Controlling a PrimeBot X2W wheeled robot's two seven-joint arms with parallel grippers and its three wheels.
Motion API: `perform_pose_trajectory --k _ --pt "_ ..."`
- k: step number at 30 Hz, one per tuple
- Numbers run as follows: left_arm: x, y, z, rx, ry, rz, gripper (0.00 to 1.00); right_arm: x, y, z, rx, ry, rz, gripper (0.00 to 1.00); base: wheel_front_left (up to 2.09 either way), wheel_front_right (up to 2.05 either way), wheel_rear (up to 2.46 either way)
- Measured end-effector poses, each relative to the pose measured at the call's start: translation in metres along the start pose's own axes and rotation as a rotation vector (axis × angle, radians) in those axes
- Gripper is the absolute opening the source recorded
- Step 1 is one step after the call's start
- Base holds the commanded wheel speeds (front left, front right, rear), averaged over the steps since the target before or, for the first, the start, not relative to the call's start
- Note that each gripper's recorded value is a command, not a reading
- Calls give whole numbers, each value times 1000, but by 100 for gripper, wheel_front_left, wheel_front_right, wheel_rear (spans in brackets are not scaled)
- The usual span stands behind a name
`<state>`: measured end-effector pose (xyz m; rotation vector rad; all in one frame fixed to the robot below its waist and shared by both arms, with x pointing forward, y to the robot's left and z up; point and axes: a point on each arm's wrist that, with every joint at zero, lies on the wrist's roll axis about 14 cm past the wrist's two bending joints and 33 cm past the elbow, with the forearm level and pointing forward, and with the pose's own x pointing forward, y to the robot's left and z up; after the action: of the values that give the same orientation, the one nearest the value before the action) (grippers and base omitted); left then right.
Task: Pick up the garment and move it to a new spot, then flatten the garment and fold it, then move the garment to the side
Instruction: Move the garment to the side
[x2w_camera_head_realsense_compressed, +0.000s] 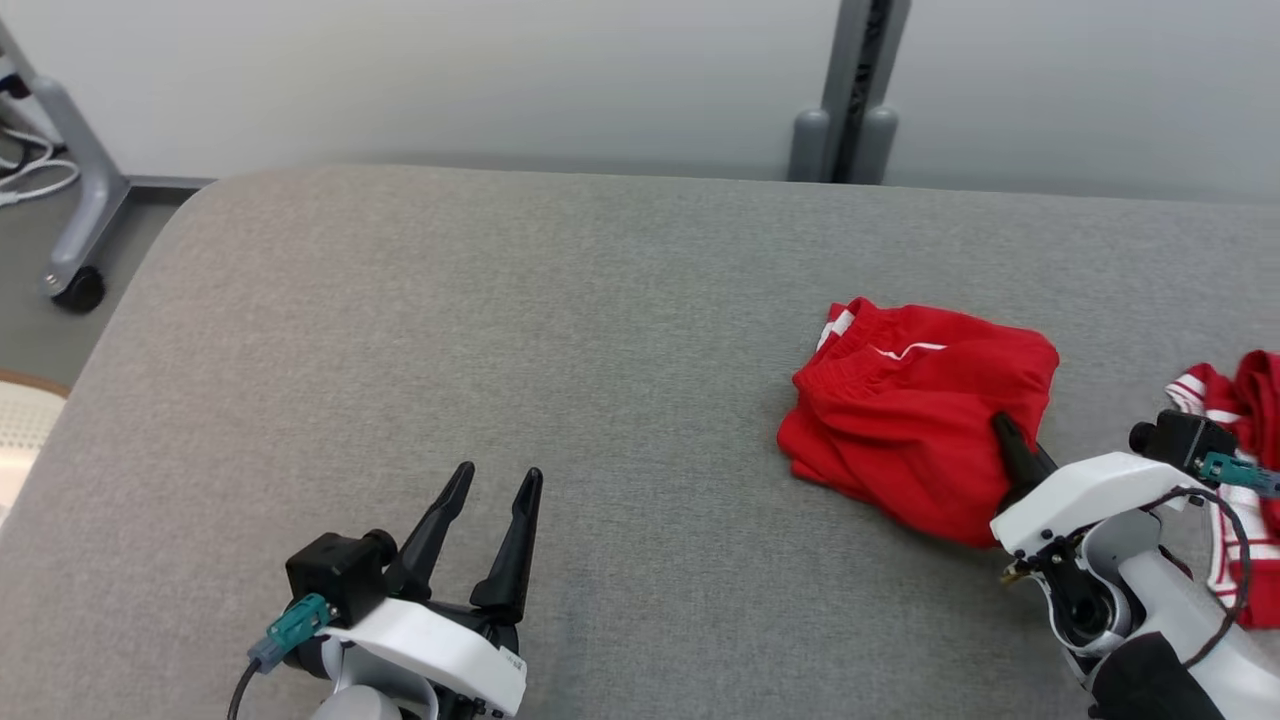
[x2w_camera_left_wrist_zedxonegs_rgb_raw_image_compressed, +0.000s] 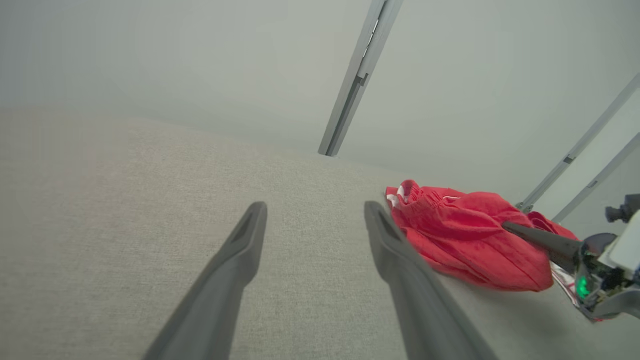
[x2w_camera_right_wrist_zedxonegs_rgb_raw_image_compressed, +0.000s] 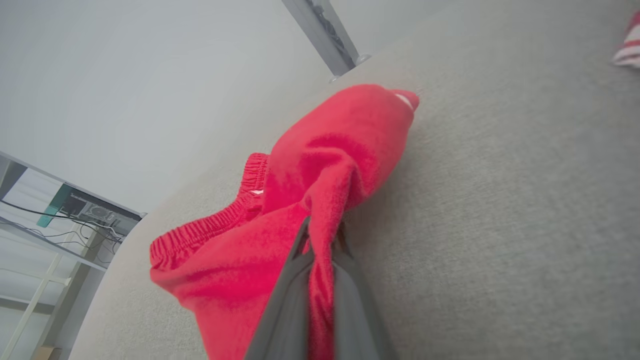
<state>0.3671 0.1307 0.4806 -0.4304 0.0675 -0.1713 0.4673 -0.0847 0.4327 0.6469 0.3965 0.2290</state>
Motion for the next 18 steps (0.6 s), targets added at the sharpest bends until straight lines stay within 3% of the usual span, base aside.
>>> perform_pose_trajectory --k 8,18 --pt "21 -36 -3 -1 12 -114 100 -45 -26 32 -8 -105 -18 0 0 0 0" --pt "42 -84 -24 -11 76 -264 100 -91 -50 49 -19 -139 -55 0 0 0 0"
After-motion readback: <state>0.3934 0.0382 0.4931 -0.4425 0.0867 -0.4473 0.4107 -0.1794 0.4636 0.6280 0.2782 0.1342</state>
